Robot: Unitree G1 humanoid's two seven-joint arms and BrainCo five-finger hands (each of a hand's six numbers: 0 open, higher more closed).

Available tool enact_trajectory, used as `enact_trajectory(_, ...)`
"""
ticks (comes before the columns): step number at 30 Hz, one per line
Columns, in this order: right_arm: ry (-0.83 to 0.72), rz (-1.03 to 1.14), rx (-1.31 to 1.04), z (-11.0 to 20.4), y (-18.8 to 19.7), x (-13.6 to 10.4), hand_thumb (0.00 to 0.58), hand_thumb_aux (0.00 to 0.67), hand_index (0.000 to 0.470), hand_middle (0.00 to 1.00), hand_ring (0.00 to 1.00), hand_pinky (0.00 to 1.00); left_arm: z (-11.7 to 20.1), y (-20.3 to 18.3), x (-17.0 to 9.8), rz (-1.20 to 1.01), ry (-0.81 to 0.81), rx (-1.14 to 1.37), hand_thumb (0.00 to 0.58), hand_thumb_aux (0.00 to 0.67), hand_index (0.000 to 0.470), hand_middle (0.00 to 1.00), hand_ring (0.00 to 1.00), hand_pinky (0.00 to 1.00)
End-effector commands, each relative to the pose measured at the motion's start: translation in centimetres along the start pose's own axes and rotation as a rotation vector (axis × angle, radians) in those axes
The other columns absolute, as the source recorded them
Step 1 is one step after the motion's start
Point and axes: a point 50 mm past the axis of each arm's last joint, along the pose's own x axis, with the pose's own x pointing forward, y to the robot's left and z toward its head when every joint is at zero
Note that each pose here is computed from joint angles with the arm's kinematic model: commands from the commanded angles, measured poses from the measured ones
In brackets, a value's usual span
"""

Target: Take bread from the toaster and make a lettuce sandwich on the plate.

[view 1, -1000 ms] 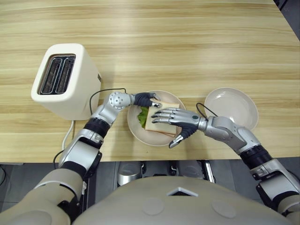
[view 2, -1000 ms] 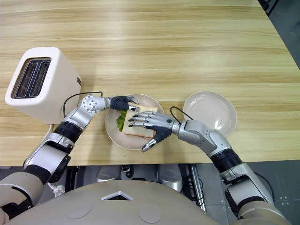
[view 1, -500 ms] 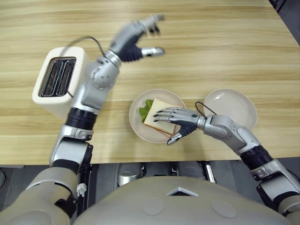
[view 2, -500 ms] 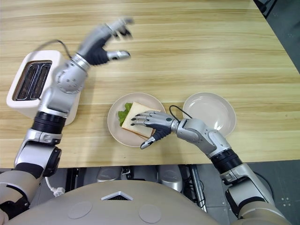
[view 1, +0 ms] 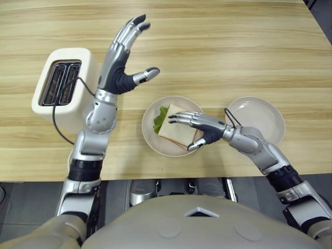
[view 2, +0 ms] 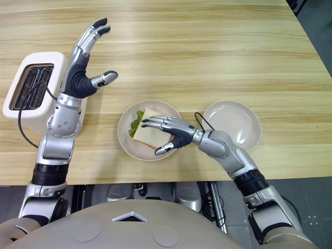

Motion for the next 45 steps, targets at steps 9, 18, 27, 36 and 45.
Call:
enact_trajectory(9, -0.139, -0.068, 0.717, 1.4, -2.8, -5.2, 0.580, 0.670, 0.460, 1.00, 1.00, 1.00, 3.6, -2.1, -5.5, -0.516, -0.002, -0.667, 0.580, 0.670, 0.460, 1.00, 1.00, 1.00)
enact_trajectory(18, 0.171, 0.474, 0.643, 1.1, 5.1, -8.8, 0.580, 0.670, 0.460, 1.00, 1.00, 1.00, 0.5, -5.4, -15.5, -1.120, 0.401, -0.913, 0.580, 0.670, 0.460, 1.00, 1.00, 1.00)
enact_trajectory(27, 0.280, 0.517, 0.414, -0.4, 7.3, -7.2, 0.580, 0.670, 0.460, 1.00, 1.00, 1.00, -3.4, -7.2, -17.7, -1.349, 0.564, -0.252, 0.580, 0.670, 0.460, 1.00, 1.00, 1.00)
enact_trajectory(36, 0.340, 0.449, 0.190, -3.1, 7.1, -4.5, 0.580, 0.670, 0.460, 1.00, 1.00, 1.00, -4.0, -9.8, -12.9, -1.233, 0.400, 0.091, 0.580, 0.670, 0.460, 1.00, 1.00, 1.00)
enact_trajectory(45, 0.388, 0.453, 0.083, -6.3, 6.3, -1.8, 0.580, 0.670, 0.460, 1.00, 1.00, 1.00, -6.6, -11.2, -9.9, -1.140, 0.412, 0.140, 0.580, 0.670, 0.460, 1.00, 1.00, 1.00)
